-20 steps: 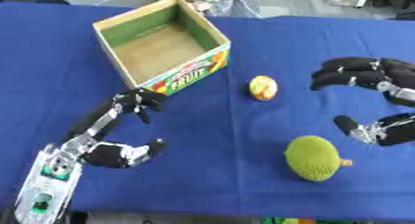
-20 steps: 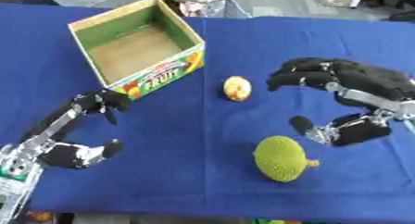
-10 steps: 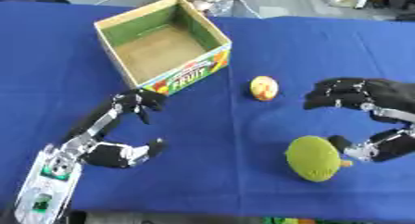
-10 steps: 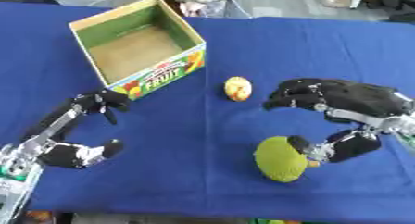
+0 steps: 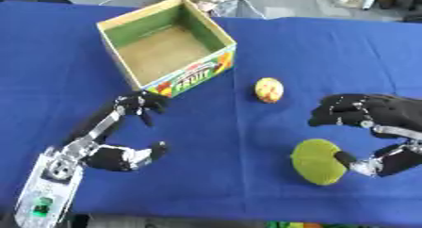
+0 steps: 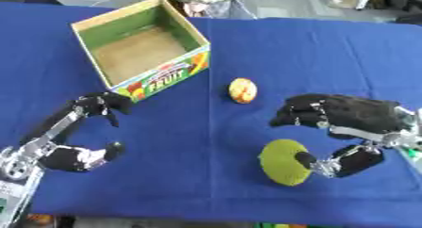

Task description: Pick up objects on the table and place them in the box.

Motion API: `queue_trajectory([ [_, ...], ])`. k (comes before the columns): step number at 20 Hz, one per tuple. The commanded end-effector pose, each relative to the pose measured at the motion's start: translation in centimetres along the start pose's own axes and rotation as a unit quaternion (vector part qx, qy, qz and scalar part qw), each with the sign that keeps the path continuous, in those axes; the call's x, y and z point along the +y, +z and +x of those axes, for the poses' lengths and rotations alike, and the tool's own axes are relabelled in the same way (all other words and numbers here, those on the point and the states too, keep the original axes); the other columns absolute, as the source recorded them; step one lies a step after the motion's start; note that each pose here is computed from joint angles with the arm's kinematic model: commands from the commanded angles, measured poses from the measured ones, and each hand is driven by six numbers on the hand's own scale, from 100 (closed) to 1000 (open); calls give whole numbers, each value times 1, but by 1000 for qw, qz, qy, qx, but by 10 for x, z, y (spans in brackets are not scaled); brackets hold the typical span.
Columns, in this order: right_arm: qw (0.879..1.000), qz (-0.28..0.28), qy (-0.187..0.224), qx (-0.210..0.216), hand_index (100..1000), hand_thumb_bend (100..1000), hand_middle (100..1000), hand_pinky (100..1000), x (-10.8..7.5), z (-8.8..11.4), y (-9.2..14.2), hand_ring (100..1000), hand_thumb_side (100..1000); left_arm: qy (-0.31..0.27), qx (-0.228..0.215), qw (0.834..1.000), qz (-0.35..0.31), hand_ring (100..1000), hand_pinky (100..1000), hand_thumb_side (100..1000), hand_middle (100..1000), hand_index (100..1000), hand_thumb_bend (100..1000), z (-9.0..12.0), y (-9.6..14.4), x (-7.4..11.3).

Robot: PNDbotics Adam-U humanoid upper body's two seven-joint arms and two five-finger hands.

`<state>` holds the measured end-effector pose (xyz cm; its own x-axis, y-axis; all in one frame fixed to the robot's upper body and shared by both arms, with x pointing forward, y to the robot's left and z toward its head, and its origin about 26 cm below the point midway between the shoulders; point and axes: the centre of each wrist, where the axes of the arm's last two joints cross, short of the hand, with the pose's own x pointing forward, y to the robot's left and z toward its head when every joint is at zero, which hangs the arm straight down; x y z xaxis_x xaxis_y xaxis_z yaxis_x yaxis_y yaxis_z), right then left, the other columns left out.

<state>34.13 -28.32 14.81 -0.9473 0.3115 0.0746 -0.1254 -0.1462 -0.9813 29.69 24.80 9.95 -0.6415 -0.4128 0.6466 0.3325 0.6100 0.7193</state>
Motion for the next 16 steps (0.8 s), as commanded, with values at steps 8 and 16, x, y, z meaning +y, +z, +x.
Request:
queue_trajectory([
  [8, 999, 44, 23, 10, 960, 100, 824, 957, 5, -12, 8, 894, 355, -11, -6, 1000, -5, 736, 564, 577, 754, 877, 472, 3, 0, 6],
  [16, 998, 52, 35, 10, 962, 100, 828, 957, 12, -20, 1, 894, 354, -11, -7, 1000, -6, 736, 564, 578, 754, 877, 471, 3, -1, 6],
])
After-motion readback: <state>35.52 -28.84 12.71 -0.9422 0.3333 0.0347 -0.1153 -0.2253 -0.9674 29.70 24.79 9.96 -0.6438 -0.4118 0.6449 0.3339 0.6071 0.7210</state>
